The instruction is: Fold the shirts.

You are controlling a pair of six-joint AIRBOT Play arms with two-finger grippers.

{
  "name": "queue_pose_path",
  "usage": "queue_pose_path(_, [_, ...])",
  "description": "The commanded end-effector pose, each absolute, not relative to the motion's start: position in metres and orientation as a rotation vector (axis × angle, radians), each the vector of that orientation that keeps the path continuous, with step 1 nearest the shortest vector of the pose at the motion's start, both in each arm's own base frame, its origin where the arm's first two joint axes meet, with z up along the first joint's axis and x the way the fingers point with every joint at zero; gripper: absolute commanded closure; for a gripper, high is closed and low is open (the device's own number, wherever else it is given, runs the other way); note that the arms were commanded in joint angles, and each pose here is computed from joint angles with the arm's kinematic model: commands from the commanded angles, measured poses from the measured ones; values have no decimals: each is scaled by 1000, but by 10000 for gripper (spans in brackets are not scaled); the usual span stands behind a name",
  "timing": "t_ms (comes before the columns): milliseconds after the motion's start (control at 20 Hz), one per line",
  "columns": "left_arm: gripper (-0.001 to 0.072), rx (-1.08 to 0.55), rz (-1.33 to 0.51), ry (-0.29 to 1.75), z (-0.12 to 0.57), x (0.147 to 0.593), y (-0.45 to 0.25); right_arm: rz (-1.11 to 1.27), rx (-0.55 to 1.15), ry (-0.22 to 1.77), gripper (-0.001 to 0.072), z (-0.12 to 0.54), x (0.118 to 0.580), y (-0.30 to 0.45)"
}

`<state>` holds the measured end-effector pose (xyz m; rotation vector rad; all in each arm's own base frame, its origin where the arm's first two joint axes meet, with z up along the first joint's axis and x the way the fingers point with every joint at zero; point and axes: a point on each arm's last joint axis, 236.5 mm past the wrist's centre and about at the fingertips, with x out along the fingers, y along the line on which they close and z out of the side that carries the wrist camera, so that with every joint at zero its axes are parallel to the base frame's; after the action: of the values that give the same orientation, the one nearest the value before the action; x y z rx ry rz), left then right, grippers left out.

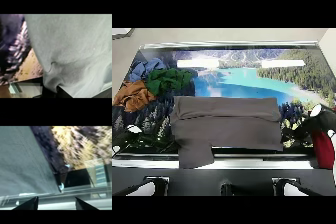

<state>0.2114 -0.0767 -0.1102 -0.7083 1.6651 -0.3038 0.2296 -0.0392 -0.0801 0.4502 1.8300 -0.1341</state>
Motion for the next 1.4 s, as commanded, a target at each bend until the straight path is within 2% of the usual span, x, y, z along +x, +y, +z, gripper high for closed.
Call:
queue_pose_path(0, [674, -702, -299, 1655, -111, 213, -75, -105, 533, 1775, 160, -102, 231, -20])
queue_pose_path(100, [675, -701, -299, 1654, -111, 213, -75, -100, 577, 1766, 182, -111, 232, -12])
queue_pose_path(200, [674, -696, -305, 1653, -111, 213, -75, -111, 589, 1731, 250, -118, 241, -14])
queue_pose_path(250, [675, -694, -307, 1652, -111, 213, -75, -114, 593, 1713, 341, -119, 245, -14])
queue_pose_path(300, [675, -694, -307, 1652, -111, 213, -75, -115, 602, 1710, 479, -119, 246, -13])
queue_pose_path(350, [675, -688, -314, 1650, -111, 214, -75, -106, 619, 1719, 671, -117, 245, -9])
queue_pose_path(500, [677, -627, -356, 1572, -91, 232, -71, -52, 587, 1694, 671, -96, 251, -8])
queue_pose_path(750, [680, -533, -290, 1214, 15, 316, -47, -68, 531, 1410, 673, -19, 330, -33])
queue_pose_path(950, [680, -497, -272, 1081, 54, 389, -35, -66, 552, 1265, 673, 11, 409, -49])
queue_pose_path(1150, [679, -517, -294, 1145, 23, 453, -43, -40, 456, 1246, 672, -12, 479, -32])
queue_pose_path(1350, [678, -634, -240, 1300, -41, 476, -37, -80, 459, 1325, 669, -60, 496, -21])
